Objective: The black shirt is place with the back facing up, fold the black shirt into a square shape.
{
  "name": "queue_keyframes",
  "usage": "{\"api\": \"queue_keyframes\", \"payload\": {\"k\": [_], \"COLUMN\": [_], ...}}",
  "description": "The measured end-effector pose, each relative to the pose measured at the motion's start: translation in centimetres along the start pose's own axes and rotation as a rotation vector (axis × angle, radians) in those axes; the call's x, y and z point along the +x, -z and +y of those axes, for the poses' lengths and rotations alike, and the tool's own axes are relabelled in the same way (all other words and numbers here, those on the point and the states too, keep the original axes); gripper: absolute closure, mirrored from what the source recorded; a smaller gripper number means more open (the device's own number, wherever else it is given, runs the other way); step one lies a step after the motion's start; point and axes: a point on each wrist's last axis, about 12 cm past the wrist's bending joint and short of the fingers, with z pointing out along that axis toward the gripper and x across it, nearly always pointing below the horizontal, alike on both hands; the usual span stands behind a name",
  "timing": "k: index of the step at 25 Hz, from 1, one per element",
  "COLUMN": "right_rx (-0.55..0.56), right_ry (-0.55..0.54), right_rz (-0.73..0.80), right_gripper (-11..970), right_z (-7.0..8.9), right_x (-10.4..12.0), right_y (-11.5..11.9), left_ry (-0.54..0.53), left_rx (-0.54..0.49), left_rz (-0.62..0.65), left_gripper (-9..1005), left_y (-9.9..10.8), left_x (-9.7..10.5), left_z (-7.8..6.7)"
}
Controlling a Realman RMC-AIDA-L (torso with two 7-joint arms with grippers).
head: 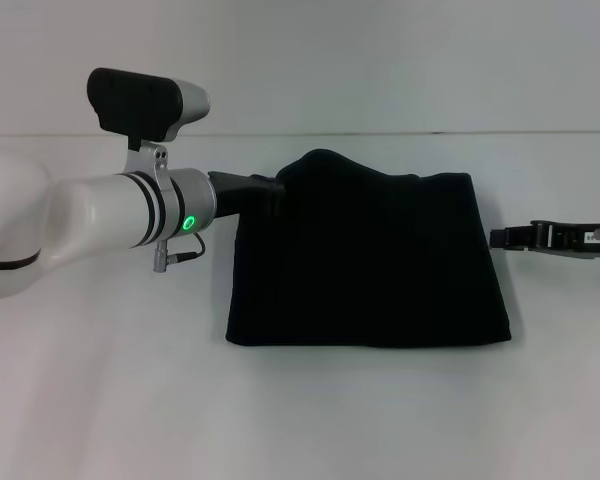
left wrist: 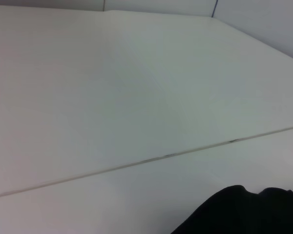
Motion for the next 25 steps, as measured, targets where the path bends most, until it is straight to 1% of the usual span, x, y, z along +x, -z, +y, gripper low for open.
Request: {"api": "queue_keyframes", "payload": {"k": [6,11,14,19,23,25], "right_rx": [-0.010,-0.022,-0.031,-0.032,-0.033,-0.032], "right_ry": [-0.019,-0.024,-0.022,-0.028,-0.026,-0.024], "right_rz": [-0.024,-0.044,-0.058,-0.069,-0.069,-0.070], "right_gripper": [708,452,208,208,209,209], "right_z": [-0.5,-0.9,-1.1,-1.2,-1.3,-1.3], "right_x": [-0.2,-0.1,0.1,0.1,0.1,0.1], "right_y": [1.0,2.0,2.4,2.7,2.7,2.7], "left_ry": [-0.006,-0.012,-0.016,-0.022,-0.033,-0.029], "left_rx": [-0.010,-0.028,-0.031,-0.028,-0.001,0.017], "left_rz": [-0.005,-0.010,-0.008,-0.006,0.000,0.001], "left_gripper": [944,943,941,935,930,890], "left_y": [0.0,0.0,0.1,0.1,0.1,0.2], "left_x": [-0.2,-0.4,-0.3,-0.2,-0.2,-0.2], "left_z": [0.2,0.4,0.5,0.4,0.1,0.1]}}
